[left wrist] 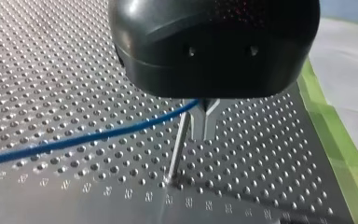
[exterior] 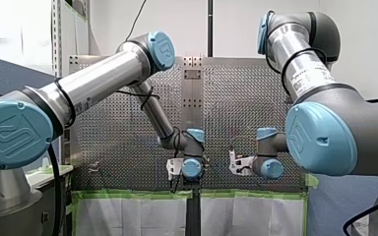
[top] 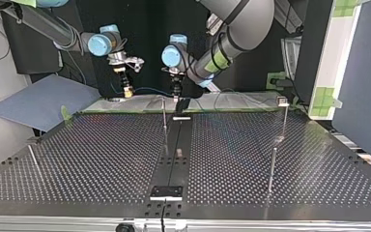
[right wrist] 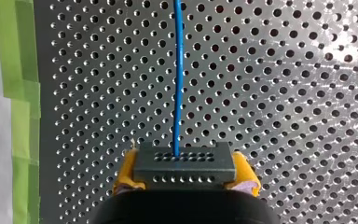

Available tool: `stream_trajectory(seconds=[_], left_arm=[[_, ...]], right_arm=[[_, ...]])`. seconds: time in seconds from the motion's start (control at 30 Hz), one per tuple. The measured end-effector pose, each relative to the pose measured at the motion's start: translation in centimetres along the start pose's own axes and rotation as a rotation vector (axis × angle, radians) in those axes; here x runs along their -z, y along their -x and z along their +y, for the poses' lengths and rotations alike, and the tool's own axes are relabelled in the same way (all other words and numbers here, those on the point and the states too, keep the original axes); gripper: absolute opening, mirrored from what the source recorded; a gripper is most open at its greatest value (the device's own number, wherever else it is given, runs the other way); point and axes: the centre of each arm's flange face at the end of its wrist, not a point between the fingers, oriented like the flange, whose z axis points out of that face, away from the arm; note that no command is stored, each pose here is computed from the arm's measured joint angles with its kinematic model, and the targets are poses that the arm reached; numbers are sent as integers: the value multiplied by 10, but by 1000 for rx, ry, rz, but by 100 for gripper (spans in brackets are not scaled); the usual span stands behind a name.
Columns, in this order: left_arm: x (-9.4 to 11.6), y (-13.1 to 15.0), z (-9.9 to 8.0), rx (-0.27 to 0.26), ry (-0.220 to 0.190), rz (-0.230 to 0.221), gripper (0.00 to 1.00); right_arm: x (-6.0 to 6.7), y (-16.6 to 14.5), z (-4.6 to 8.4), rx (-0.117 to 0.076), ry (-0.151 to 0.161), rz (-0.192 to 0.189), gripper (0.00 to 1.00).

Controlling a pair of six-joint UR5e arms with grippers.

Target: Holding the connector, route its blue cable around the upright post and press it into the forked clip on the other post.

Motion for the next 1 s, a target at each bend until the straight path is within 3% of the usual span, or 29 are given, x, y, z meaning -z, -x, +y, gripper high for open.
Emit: stream_trajectory(seconds=[0.27, 0.57, 1.0], left_arm=[[-5, 6, -9, 38, -19, 4, 0], [-7, -5, -9, 70, -17, 25, 0], [-11, -10, -5, 108, -15, 22, 0]], right_arm=[[-6, -2, 1, -5, -5, 5, 0], [-7, 20, -2, 18, -5, -58, 0], [-13, 19, 10, -8, 9, -52, 0]])
